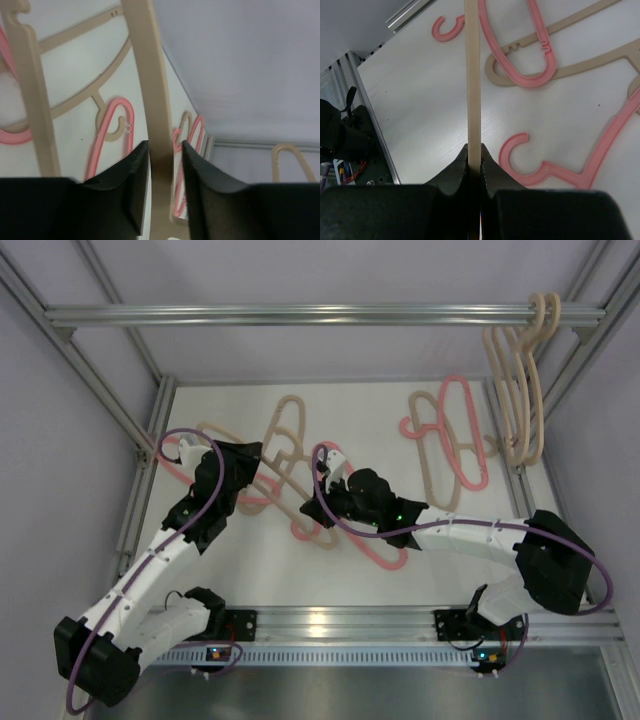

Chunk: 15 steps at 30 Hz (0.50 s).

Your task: Organize the hangers

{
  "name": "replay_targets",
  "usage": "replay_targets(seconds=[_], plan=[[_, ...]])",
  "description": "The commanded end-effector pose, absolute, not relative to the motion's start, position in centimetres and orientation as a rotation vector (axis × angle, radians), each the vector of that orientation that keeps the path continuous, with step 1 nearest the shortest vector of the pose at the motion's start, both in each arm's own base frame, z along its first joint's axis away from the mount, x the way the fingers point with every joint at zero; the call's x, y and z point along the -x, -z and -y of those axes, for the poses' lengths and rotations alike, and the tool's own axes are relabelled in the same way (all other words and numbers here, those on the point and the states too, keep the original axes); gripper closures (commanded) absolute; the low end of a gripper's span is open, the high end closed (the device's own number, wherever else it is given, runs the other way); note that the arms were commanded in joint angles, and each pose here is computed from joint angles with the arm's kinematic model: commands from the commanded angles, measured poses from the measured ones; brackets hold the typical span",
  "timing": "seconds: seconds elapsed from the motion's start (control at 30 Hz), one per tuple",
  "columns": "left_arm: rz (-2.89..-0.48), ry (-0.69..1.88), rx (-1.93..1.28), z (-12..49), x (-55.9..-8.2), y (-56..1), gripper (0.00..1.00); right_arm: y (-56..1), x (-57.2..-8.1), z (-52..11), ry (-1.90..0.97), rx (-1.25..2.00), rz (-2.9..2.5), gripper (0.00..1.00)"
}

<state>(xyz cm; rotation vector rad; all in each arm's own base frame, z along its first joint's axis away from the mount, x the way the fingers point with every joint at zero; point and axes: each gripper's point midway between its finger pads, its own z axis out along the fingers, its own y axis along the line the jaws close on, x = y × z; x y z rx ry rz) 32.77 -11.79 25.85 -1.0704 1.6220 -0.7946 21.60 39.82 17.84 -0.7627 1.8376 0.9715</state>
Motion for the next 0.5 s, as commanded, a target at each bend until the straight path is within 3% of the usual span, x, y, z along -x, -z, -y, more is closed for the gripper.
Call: replay_targets(seconds=[0.0,0.03,0.17,0.27,0.47], plan=[[-1.578,0.875,0.979,12.7,-33.1,-28.3,0.62,-21.8,-21.4,-39.7,-0.987,0.765,-1.736,1.00],[-1.589,0.852,0.950,12.6,-33.1,-28.3,0.46,-22.2,-21.5,-39.1,-0.972,0.760,-1.735,1.00],[-1.593,0.808,0.881,12.0,-33.1,-29.0,0.16,-20.6,-22.1,-35.8,-0.874,0.734,-1.836,1.00],[-1.624,0.742,0.795,11.6,-33.3,-29.4,0.03,-20.2,-22.2,-33.3,-0.799,0.720,-1.887,1.00],[-1.757,0.557,0.616,10.1,-34.3,-29.1,0.02,-20.6,-23.4,-27.1,-0.591,0.642,-2.003,1.00]])
